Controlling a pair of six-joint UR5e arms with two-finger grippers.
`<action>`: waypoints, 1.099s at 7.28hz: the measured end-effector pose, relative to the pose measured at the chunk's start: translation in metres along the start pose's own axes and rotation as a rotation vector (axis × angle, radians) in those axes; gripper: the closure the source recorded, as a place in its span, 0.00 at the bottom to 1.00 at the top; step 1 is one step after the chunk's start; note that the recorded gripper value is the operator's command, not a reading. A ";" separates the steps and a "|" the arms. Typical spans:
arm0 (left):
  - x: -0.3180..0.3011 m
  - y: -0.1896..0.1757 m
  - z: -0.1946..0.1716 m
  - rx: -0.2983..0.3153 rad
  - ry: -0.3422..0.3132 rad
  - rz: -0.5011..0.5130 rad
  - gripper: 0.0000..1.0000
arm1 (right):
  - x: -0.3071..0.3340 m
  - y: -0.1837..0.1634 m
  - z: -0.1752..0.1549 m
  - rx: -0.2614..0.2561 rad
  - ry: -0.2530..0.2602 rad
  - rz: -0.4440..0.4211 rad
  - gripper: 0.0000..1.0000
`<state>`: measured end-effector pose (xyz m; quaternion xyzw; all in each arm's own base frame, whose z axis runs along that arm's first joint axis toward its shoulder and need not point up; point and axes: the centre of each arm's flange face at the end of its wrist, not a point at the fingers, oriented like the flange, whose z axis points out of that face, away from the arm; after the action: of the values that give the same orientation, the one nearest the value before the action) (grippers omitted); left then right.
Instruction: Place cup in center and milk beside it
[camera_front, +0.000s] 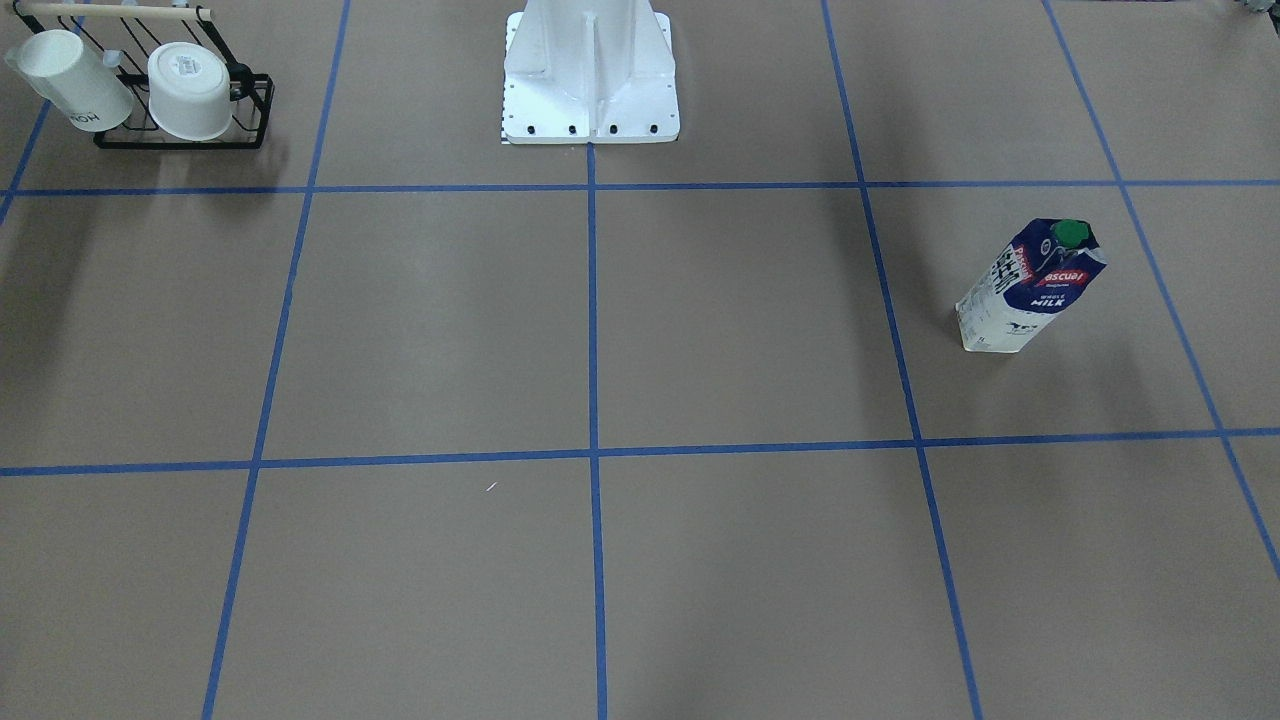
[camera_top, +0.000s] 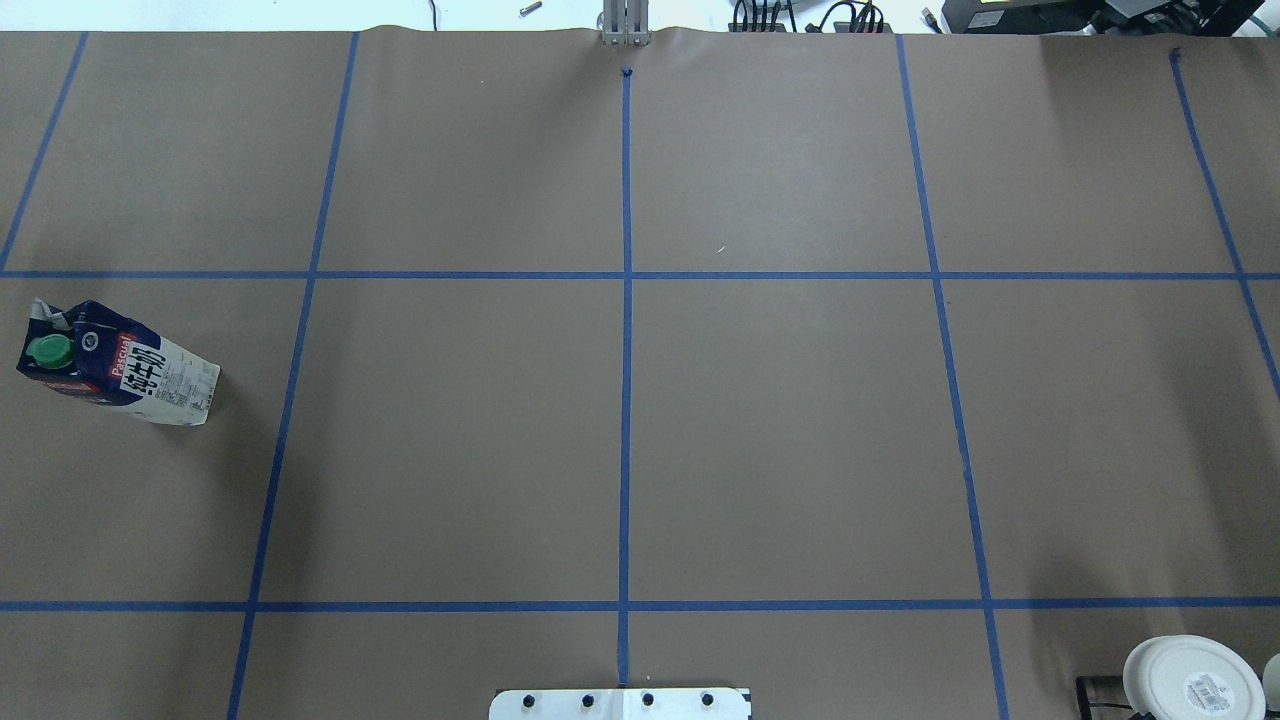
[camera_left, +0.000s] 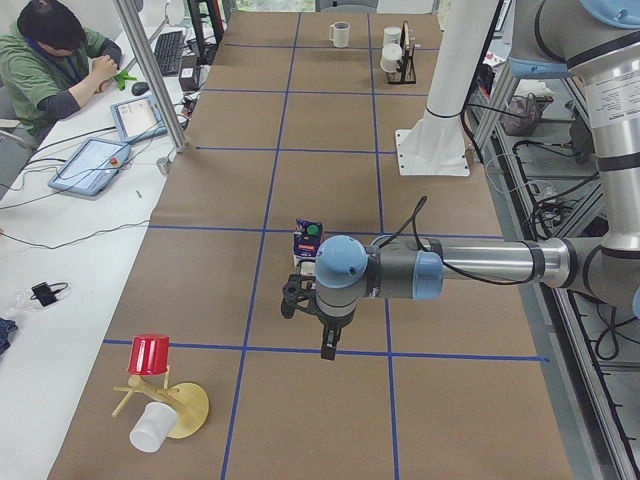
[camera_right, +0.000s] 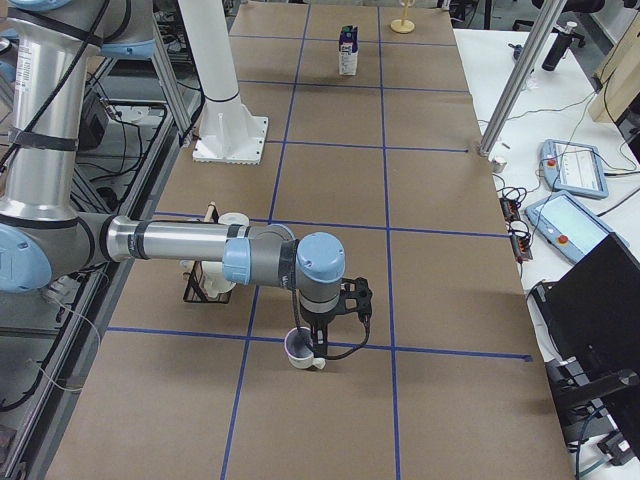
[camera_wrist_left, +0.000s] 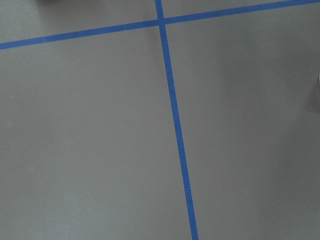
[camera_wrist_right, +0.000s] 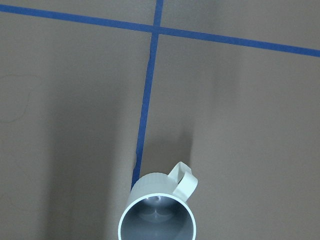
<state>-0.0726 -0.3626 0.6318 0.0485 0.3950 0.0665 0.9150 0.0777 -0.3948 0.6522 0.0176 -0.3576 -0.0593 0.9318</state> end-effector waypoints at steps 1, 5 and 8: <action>0.000 0.000 0.000 0.000 0.001 0.001 0.01 | 0.000 0.000 0.000 0.000 0.000 0.001 0.00; 0.009 -0.012 -0.010 0.073 -0.010 0.079 0.01 | -0.006 -0.012 -0.009 0.021 0.006 -0.021 0.00; 0.019 -0.039 -0.030 0.181 -0.035 0.172 0.01 | -0.024 -0.029 -0.032 0.137 0.024 -0.124 0.00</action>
<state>-0.0784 -0.3967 0.5917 0.1658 0.3776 0.1081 0.9046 0.0788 -0.4214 0.6104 0.1043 -0.3479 -0.0919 0.9272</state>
